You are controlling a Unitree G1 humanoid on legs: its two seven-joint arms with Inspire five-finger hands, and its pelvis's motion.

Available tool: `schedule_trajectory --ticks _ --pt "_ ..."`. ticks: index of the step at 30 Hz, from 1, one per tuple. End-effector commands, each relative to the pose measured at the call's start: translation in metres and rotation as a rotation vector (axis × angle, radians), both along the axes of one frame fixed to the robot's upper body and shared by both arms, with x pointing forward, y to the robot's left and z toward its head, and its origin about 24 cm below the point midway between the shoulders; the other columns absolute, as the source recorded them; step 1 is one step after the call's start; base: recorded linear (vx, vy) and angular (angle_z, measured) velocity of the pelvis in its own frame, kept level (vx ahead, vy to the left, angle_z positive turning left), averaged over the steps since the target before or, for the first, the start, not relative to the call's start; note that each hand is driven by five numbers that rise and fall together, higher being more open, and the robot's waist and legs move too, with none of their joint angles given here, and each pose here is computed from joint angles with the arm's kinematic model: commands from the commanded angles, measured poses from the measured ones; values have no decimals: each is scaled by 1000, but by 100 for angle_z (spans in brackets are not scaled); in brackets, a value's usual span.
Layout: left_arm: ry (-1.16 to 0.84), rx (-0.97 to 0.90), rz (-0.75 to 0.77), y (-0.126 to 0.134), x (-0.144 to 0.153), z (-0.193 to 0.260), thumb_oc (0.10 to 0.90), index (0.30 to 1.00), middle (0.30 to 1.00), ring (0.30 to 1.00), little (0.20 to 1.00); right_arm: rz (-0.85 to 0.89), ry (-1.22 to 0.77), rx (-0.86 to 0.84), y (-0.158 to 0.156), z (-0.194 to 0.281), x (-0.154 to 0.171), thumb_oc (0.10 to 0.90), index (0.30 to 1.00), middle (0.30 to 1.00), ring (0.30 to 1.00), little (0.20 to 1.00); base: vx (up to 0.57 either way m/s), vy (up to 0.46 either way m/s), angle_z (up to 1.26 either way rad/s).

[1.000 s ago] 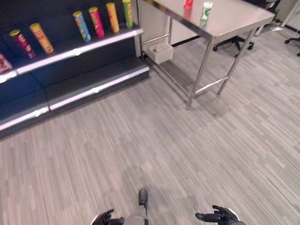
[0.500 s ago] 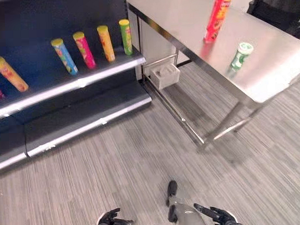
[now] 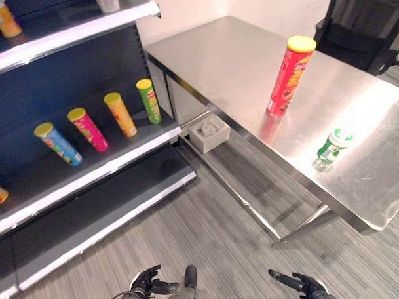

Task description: Put the goods on the table back onto the shelves and tidy them up.

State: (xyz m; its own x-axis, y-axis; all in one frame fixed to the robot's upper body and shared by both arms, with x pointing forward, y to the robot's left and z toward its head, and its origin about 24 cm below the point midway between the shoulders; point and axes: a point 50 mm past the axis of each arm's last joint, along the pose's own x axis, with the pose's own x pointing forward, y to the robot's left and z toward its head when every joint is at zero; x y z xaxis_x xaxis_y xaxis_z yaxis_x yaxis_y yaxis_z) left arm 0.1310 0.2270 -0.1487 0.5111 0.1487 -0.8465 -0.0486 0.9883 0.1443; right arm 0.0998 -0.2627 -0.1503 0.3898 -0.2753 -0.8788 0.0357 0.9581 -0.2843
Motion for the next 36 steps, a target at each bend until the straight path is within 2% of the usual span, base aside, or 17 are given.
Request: schedule_trajectory --ticks 1,7,14,15,17,18,19,20,21,22,24,25,27,30,31,32,36 --pt "32 59 -55 8 -8 -1 800 900 900 900 900 -20 -18 -48 -17 6 1 800 900 900 900 900 86 145 -9" --pt "16 73 -40 15 -5 2 800 900 900 900 900 -45 -4 -35 -13 3 -5 800 900 900 900 900 35 145 -26" --pt "-30 126 -52 28 9 11 800 900 900 900 900 -133 -91 -87 -30 14 8 800 900 900 900 900 -58 75 -63" --pt "-47 136 -53 33 14 15 800 900 900 900 900 -205 -99 -154 -53 22 1 800 900 900 900 900 68 -69 -25" --pt "-54 142 -44 35 14 16 800 900 900 900 900 -285 -143 -219 -74 34 -1 800 900 900 900 900 82 -64 -10" --pt "-54 141 -45 35 14 16 800 900 900 900 900 -285 -142 -220 -74 34 -2 800 900 900 900 900 89 -73 5" --pt "-54 141 -41 34 12 15 800 900 900 900 900 -347 -192 -260 -91 45 -2 800 900 900 900 900 173 -116 15" --pt "-47 121 -39 30 5 12 800 900 900 900 900 -384 -347 -403 -130 85 5 800 900 900 900 900 172 -117 19" --pt "-47 121 -39 30 5 12 800 900 900 900 900 -384 -347 -403 -130 85 5 800 900 900 900 900 182 -107 11" --pt "-32 110 -47 26 -1 9 800 900 900 900 900 -387 -488 -494 -150 118 15 800 900 900 900 900 90 -60 -8" --pt "-28 99 -41 24 -3 8 800 900 900 900 900 -354 -562 -532 -156 137 24 800 900 900 900 900 86 -62 -5" --pt "-16 83 -32 22 -8 5 800 900 900 900 900 -263 -804 -575 -160 190 53 800 900 900 900 900 54 -50 4" --pt "-6 75 -51 20 -11 4 800 900 900 900 900 -166 -953 -615 -156 227 71 800 900 900 900 900 51 -48 2" --pt "9 66 -72 19 -18 3 800 900 900 900 900 18 -1185 -649 -140 288 96 800 900 900 900 900 24 -22 -1" --pt "9 65 -73 19 -18 3 800 900 900 900 900 18 -1184 -649 -140 289 96 800 900 900 900 900 29 -26 6" --pt "22 64 -76 21 -24 2 800 900 900 900 900 124 -1328 -632 -123 320 103 800 900 900 900 900 26 -28 11" --pt "46 56 -90 22 -35 -1 800 900 900 900 900 275 -1423 -571 -103 345 114 800 900 900 900 900 16 -20 12"
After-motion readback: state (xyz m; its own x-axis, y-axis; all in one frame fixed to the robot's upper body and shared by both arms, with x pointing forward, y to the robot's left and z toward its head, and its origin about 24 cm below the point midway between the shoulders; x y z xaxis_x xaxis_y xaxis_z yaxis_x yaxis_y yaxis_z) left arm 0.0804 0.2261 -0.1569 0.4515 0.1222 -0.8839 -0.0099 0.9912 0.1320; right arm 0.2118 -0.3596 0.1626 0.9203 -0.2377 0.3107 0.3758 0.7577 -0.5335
